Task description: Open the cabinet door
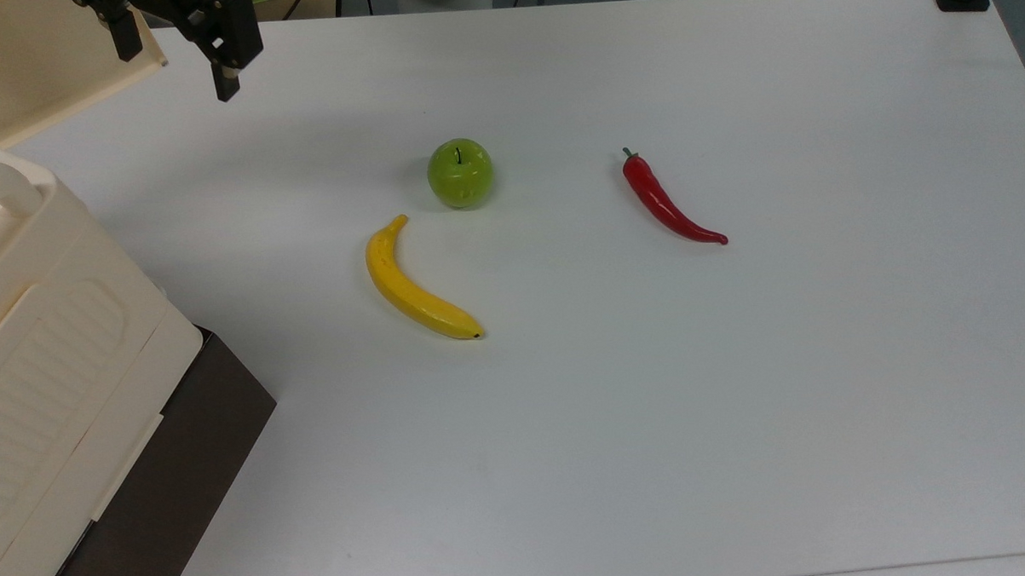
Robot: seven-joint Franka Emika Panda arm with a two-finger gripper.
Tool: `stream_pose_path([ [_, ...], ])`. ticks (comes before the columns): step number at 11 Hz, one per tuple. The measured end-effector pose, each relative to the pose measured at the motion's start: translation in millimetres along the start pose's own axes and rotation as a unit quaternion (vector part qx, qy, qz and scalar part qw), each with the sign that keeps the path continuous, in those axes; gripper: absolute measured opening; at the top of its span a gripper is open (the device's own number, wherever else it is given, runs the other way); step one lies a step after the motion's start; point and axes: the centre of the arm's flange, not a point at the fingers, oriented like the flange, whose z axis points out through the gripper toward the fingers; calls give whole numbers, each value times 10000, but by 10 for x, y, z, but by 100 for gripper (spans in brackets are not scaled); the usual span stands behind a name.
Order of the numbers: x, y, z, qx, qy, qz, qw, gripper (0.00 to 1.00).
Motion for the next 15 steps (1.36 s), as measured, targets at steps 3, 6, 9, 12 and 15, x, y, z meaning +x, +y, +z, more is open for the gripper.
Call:
stream_pose_path([
  [3,2,486,124,-7,-390,-33,9992,100],
  [6,7,808,185,16,-530,2,9986,100],
  [9,-15,669,202,257,-583,-70,9979,100],
  [12,-126,317,114,500,-596,-415,9961,100],
  [15,-357,-401,42,597,-644,-1019,9909,100],
])
